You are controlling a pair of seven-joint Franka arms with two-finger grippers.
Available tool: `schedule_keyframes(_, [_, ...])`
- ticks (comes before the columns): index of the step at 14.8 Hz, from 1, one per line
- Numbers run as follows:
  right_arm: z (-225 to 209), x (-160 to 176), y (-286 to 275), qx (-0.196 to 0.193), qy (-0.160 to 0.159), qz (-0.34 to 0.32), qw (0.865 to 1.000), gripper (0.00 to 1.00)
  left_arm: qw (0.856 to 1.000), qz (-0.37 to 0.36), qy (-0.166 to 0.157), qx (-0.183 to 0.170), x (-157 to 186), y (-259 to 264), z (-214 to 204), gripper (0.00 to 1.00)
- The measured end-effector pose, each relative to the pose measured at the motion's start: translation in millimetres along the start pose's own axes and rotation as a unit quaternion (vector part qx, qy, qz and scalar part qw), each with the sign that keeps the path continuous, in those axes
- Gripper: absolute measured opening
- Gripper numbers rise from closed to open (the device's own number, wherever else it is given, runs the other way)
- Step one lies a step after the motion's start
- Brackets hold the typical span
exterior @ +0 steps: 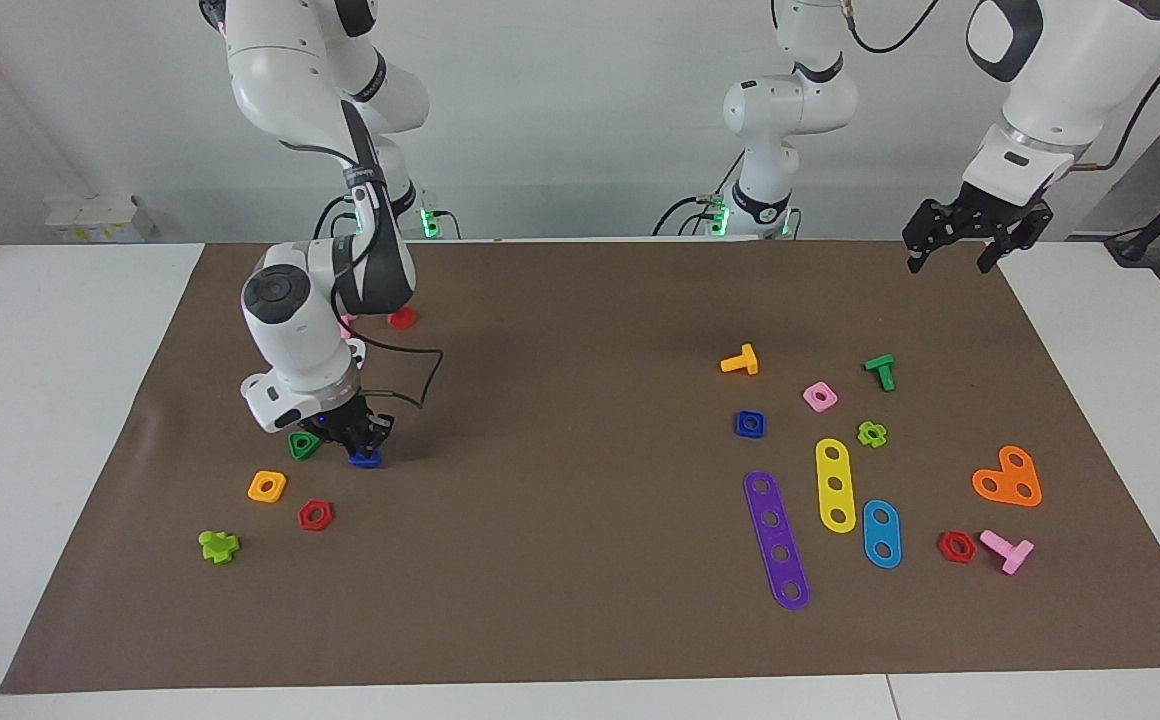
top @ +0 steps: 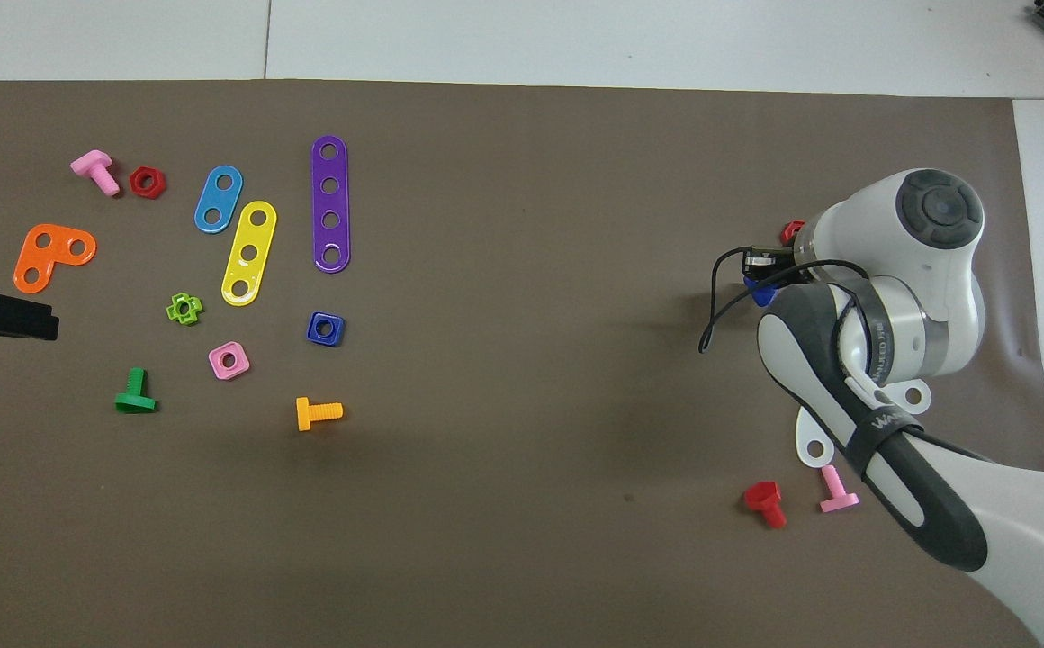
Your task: Unscrew and place screws in storage area
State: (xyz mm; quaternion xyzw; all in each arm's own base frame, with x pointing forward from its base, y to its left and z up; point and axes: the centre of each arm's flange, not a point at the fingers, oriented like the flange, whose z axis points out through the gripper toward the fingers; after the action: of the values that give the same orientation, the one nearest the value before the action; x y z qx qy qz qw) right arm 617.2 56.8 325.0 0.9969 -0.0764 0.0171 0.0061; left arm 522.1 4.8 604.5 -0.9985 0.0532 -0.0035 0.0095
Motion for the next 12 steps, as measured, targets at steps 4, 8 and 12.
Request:
schedule_keyframes(4, [0.1,-2.6,0.5,0.0,-0.002,0.0,1.0,0.56,1.0,0.0,-0.001,-0.002,-0.1,0.8,0.4,0.97])
schedule_keyframes(8, [-25.6,0.1,0.3,0.005,0.02,0.001,1.0,0.78,1.0,0.0,-0.002,-0.003,-0.2,1.3,0.5,0.97])
schedule_keyframes(12, [-99.0,-3.2,3.6,0.016,0.068,0.004,0.998,0.96,1.0,0.0,-0.001,-0.011,0.1,3.4,0.5,0.96])
